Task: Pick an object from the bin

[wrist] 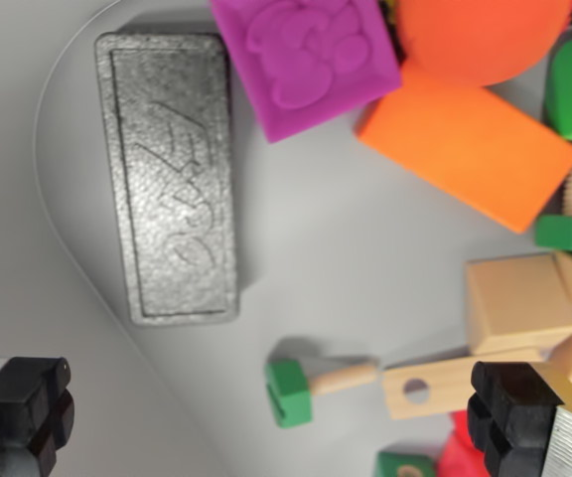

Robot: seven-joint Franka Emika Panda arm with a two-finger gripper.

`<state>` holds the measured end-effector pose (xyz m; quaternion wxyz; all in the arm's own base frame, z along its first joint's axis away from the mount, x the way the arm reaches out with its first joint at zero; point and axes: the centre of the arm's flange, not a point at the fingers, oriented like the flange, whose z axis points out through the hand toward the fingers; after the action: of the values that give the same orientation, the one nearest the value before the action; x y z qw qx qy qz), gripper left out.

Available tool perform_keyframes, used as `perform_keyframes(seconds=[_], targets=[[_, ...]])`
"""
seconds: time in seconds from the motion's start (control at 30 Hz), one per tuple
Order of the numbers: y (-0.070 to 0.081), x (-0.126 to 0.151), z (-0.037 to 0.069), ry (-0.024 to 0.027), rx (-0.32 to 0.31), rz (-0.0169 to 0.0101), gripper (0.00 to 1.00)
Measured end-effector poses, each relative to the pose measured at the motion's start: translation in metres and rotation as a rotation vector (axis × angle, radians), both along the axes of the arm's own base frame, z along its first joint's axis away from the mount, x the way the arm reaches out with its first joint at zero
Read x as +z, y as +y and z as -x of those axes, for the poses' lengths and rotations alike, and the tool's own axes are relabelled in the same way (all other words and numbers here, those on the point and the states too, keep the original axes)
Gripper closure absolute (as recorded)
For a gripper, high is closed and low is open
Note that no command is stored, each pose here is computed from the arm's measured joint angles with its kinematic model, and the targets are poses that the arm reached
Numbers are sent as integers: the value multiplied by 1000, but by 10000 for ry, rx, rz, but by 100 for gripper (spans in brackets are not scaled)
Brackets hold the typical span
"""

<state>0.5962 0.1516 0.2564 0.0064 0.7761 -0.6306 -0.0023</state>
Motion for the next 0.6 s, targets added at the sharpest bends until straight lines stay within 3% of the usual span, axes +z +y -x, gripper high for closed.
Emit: perform_keyframes(seconds=[0.37,0.5,0.6], targets=[[37,-28,-4,-60,-781,-34,0],[40,-41,-4,-78,-817,-47,0],[38,-58,-4,-51,-842,-38,0]])
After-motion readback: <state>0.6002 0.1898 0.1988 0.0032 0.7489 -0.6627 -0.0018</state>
